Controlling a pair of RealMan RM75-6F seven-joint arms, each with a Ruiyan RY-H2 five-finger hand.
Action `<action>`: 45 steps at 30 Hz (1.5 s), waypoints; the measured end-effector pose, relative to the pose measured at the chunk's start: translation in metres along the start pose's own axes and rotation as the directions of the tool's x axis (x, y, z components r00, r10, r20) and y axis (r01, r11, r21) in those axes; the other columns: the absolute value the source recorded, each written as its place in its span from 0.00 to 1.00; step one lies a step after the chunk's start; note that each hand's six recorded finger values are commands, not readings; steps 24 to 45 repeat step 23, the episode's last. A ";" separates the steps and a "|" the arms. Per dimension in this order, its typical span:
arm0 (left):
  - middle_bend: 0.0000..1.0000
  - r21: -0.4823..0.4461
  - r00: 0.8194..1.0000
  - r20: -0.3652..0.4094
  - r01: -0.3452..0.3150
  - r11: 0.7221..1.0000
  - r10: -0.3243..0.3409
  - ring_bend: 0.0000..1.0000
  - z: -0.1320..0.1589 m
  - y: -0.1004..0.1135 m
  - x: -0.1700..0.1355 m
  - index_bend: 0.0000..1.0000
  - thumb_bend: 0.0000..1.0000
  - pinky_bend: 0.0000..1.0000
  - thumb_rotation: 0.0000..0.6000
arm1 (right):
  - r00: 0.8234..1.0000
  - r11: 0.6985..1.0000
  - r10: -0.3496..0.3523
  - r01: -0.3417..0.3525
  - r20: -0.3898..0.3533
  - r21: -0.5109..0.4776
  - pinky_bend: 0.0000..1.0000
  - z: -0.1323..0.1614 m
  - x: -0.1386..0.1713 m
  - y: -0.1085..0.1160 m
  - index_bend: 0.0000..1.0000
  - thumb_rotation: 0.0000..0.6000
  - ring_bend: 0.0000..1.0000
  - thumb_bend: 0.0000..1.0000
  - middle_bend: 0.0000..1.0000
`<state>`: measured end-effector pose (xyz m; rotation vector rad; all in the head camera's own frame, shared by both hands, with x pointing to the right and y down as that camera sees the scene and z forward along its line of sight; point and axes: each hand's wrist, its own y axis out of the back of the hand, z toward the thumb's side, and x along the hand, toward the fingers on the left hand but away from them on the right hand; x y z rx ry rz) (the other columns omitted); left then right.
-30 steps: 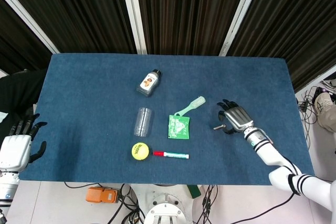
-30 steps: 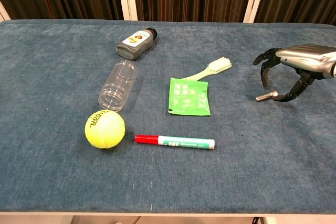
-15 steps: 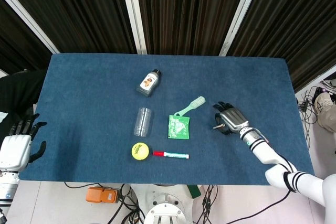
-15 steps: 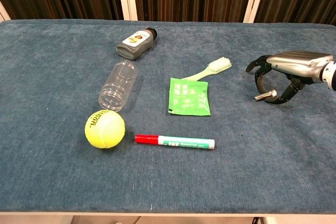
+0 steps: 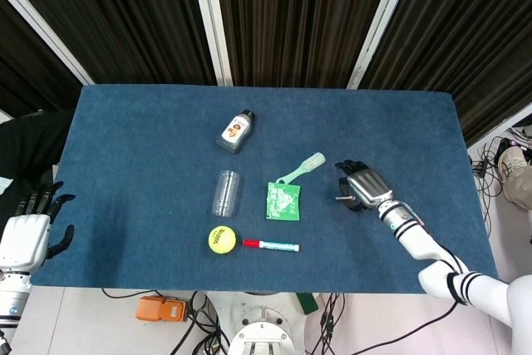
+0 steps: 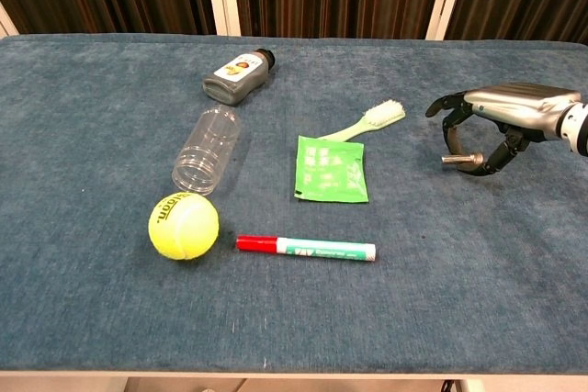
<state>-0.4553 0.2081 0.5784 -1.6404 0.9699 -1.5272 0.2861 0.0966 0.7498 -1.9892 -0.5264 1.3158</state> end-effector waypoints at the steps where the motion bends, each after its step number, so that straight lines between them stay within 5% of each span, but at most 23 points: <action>1: 0.07 -0.001 1.000 -0.001 0.002 1.000 -0.002 0.02 0.000 0.000 0.000 0.23 0.43 0.12 1.00 | 1.000 1.000 -0.006 0.006 -0.002 -0.006 0.20 0.001 0.000 0.001 0.74 1.00 0.15 0.59 0.17; 11: 0.08 0.009 1.000 -0.001 0.003 1.000 -0.003 0.02 0.000 -0.001 0.000 0.23 0.43 0.12 1.00 | 0.982 0.983 -0.174 0.169 -0.070 -0.064 0.20 0.019 0.005 0.052 0.76 1.00 0.15 0.59 0.16; 18: 0.08 0.017 1.000 -0.001 0.006 1.000 -0.006 0.02 0.000 -0.001 0.000 0.23 0.43 0.12 1.00 | 0.914 0.919 -0.385 0.367 -0.126 -0.146 0.21 0.040 0.024 0.125 0.76 1.00 0.15 0.59 0.16; 23: 0.07 0.017 1.000 -0.005 0.011 1.000 -0.011 0.02 0.000 -0.001 0.000 0.23 0.43 0.12 1.00 | 0.877 0.883 -0.461 0.439 -0.134 -0.167 0.21 0.045 0.038 0.159 0.77 1.00 0.15 0.59 0.16; 45: 0.07 0.017 1.000 -0.005 0.011 1.000 -0.011 0.02 0.000 -0.001 0.000 0.23 0.43 0.12 1.00 | 0.877 0.883 -0.461 0.439 -0.134 -0.167 0.21 0.045 0.038 0.159 0.77 1.00 0.15 0.59 0.16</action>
